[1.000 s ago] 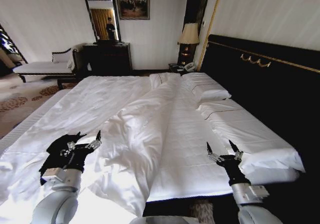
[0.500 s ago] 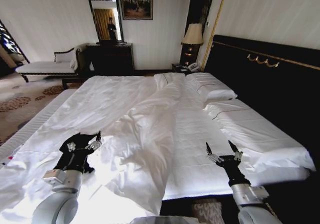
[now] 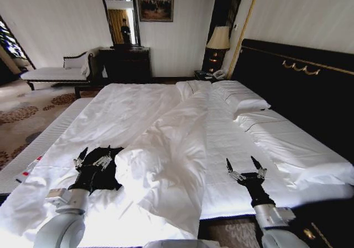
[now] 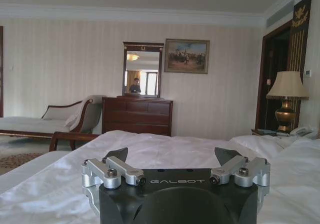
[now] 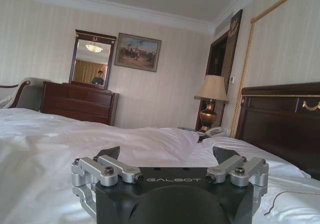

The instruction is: Fold the clothes on the bed.

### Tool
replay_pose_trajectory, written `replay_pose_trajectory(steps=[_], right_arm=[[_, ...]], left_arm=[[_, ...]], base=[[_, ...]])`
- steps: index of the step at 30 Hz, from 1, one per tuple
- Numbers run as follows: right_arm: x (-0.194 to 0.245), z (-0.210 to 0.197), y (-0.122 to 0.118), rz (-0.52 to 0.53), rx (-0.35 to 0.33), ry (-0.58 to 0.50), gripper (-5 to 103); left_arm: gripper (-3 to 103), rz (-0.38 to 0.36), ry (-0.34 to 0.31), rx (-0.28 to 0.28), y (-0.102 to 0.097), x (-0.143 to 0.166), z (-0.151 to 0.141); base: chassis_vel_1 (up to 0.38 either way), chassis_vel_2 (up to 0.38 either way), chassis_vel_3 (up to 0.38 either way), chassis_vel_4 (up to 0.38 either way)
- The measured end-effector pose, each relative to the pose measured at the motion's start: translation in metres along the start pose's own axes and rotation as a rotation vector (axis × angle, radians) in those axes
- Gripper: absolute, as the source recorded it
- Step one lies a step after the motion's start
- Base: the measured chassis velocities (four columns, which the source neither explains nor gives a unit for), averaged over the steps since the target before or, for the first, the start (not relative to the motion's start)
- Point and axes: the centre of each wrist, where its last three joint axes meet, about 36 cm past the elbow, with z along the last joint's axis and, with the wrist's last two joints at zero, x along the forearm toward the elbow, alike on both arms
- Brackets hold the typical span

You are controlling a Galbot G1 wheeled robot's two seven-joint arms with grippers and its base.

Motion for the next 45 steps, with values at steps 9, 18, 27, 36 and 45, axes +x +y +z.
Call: replay_pose_trajectory(steps=[9,18,27,36,45], right_arm=[[0.0,0.0,0.003,-0.004,-0.004,0.0,100],[0.0,0.003,0.006,-0.007,-0.006,0.007,100],[0.001,0.004,0.008,-0.009,-0.006,0.01,100],[0.002,0.005,0.014,-0.028,-0.007,0.015,100],[0.0,0.007,0.024,-0.071,-0.025,0.011,100]], left_arm=[[99,0.001,0.003,-0.002,0.0,0.001,0.0],[99,0.0,0.006,-0.006,0.001,0.001,0.0],[99,-0.005,0.006,-0.007,0.002,0.001,0.0],[99,-0.022,0.023,0.002,0.009,0.01,0.003],[99,-0.051,0.048,0.011,0.014,0.016,0.011]], base=[[0.125,0.128,-0.129,-0.137],[0.148,0.142,-0.137,-0.132],[0.151,0.15,-0.14,-0.153],[0.152,0.15,-0.148,-0.15],[0.141,0.141,-0.131,-0.133]])
